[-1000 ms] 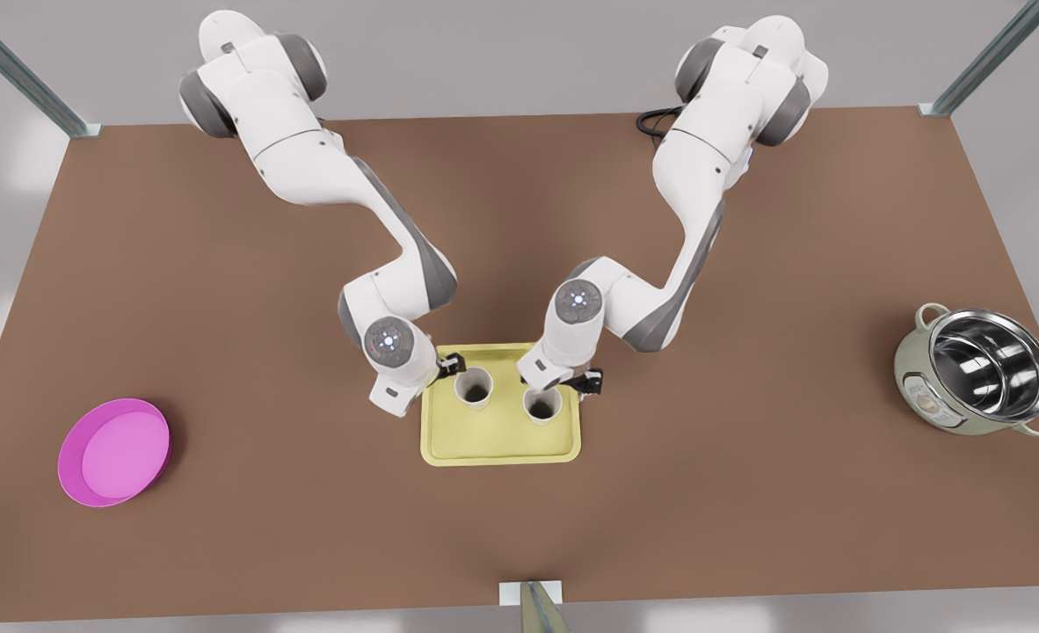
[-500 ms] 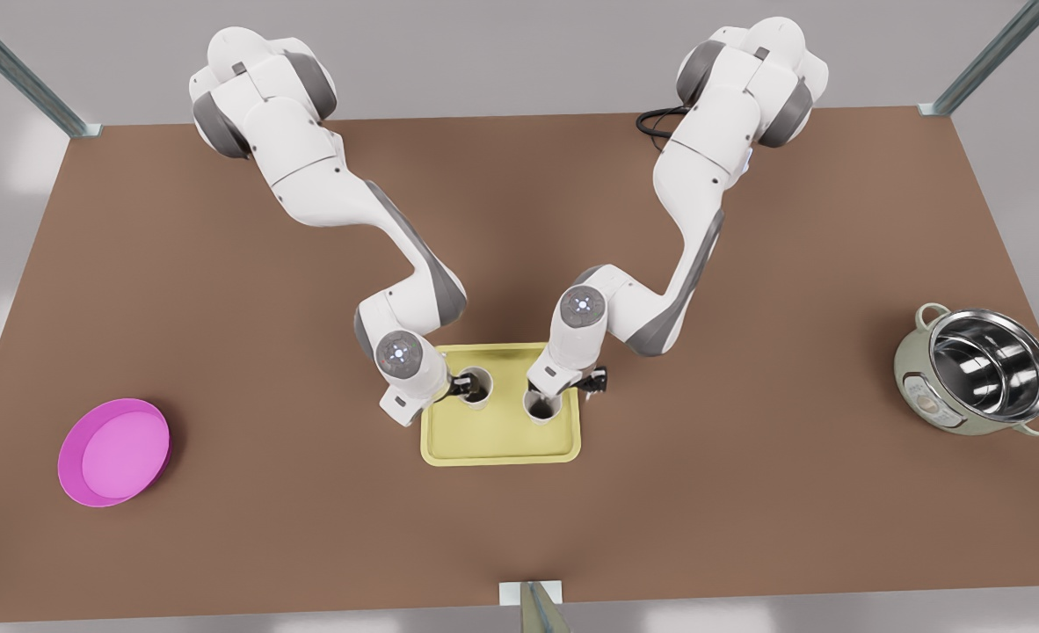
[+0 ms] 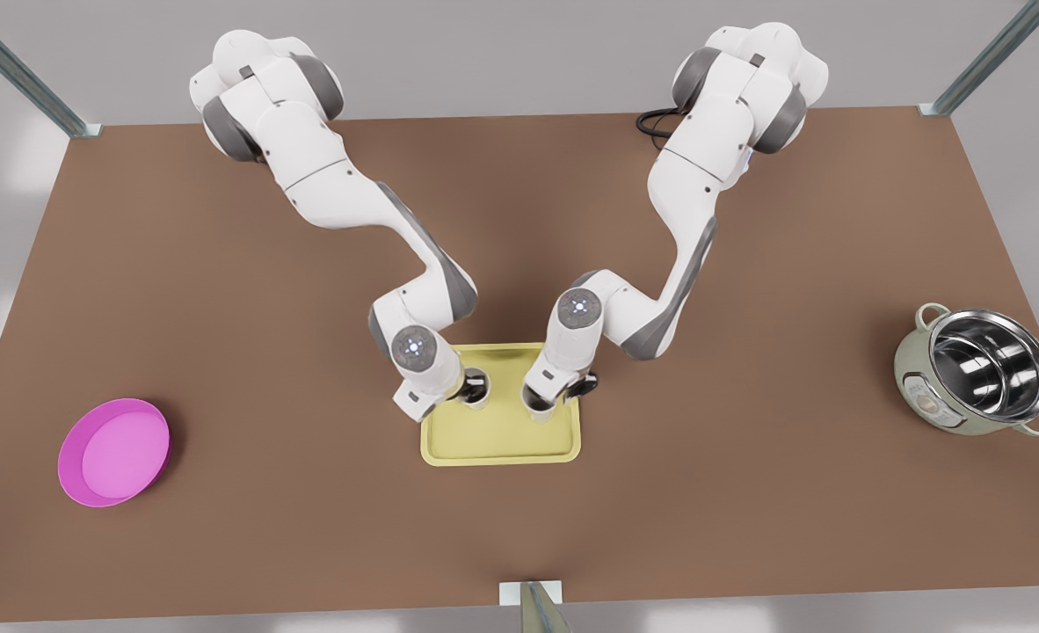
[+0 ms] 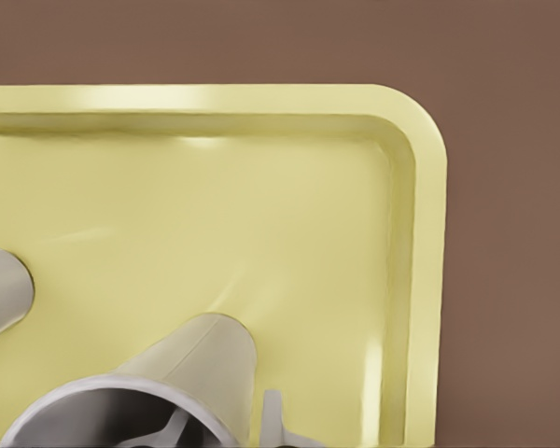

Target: Use the left arm to pick up the white IKEA cup from the tray and place it on the middle-left position; use the right arm to pick up the white IKEA cup from the tray and place it on the middle-right position

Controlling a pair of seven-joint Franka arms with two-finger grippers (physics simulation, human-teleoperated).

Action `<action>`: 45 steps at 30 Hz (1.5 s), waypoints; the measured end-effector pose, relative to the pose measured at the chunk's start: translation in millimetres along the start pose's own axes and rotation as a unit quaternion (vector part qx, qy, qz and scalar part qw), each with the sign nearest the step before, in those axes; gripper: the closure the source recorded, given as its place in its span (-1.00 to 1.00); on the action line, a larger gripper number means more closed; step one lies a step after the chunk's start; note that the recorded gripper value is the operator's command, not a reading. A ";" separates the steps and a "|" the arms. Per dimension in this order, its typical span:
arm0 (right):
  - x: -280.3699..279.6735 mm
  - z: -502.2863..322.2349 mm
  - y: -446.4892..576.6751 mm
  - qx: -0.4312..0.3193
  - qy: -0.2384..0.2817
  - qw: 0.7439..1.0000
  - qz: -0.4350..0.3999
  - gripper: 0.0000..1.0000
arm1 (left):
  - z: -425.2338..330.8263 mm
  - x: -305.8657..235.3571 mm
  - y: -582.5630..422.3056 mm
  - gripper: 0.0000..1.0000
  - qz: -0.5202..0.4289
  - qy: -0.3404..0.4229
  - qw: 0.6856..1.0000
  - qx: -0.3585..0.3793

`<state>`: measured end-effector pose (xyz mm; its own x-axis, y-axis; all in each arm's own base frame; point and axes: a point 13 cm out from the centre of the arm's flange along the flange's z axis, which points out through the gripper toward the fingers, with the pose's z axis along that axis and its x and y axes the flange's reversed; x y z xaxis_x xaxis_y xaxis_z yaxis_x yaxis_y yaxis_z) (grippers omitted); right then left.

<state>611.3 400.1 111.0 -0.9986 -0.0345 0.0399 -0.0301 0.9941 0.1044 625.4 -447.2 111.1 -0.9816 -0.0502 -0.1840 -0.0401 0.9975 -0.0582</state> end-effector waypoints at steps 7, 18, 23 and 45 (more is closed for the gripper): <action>-0.9 -1.4 3.6 -0.002 -0.005 1.000 0.006 0.54 | -6.7 -11.2 2.0 0.65 -0.020 -0.007 1.000 0.006; -6.5 -24.0 6.1 -0.013 -0.017 1.000 0.015 0.65 | -96.4 -96.3 120.7 0.69 -0.126 -0.004 0.992 -0.004; -20.8 -63.8 -42.3 -0.013 -0.030 0.998 0.045 0.65 | -70.7 -126.6 251.6 0.71 -0.161 0.027 0.986 -0.038; -6.9 -47.4 -205.7 0.037 0.005 0.997 0.060 -0.88 | -127.1 -165.3 253.9 -1.00 0.024 -0.030 0.999 -0.024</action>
<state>626.4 190.9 136.3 -0.9947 0.0847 0.0575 0.0862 0.9960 0.0243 753.8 -179.3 251.5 -0.9697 -0.0027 -0.2442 -0.0027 1.0000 -0.0005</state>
